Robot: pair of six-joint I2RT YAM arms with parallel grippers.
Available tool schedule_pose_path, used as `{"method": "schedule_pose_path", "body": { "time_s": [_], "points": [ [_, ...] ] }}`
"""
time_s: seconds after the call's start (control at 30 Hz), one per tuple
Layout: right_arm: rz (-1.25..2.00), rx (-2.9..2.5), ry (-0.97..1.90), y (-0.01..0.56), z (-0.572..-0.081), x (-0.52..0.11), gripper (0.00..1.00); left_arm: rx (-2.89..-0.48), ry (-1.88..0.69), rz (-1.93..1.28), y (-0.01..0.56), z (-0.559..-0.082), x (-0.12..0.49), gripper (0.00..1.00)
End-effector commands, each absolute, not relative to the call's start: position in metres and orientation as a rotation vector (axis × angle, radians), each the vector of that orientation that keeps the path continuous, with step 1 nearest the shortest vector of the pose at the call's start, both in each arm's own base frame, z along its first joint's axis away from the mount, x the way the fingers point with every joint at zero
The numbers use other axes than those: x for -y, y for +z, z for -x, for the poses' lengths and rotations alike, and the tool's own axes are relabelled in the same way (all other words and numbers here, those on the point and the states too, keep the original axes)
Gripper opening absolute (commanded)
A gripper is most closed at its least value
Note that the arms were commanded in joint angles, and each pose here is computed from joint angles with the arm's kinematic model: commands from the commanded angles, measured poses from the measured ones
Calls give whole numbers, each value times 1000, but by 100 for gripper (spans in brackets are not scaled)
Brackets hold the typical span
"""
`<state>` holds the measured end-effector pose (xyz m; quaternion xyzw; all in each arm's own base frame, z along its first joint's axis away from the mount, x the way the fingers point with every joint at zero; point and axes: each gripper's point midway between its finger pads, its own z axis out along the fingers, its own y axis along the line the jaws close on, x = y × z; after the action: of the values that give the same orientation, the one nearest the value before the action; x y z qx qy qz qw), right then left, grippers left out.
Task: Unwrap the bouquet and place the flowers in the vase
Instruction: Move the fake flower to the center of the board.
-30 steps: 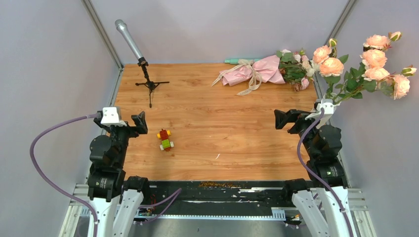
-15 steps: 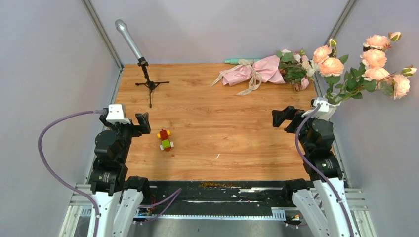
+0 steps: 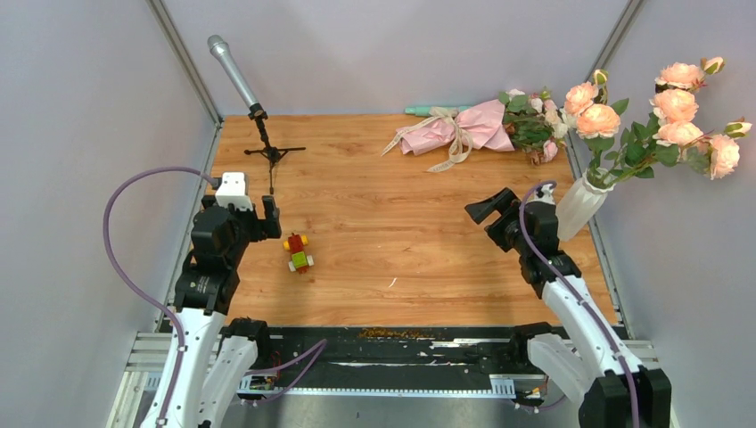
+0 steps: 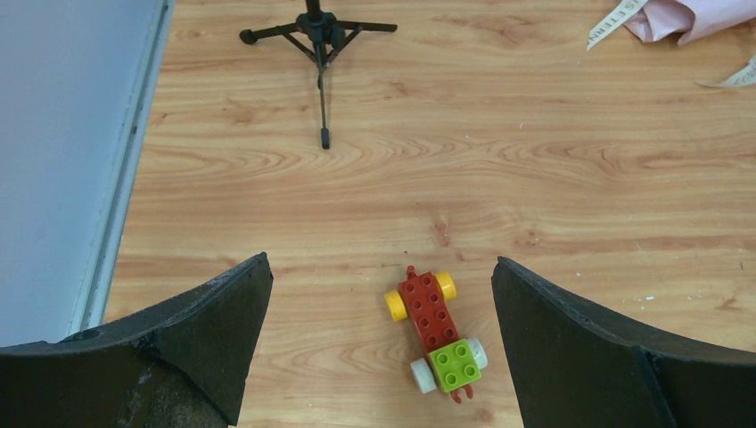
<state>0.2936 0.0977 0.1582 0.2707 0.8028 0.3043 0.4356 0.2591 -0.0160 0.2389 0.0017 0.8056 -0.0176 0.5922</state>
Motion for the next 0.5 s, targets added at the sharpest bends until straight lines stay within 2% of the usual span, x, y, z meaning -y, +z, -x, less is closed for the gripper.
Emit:
{"method": "schedule_pose_path", "body": {
  "time_s": [0.0,0.47],
  "points": [
    [-840,-1851,844,185,-333,-100,87,-1832,-73,-77,250,-260,28,100],
    [-959,-1820,708,148,-462,-146,83,-1875,-86,-194,241,-263,56,100]
  ]
}}
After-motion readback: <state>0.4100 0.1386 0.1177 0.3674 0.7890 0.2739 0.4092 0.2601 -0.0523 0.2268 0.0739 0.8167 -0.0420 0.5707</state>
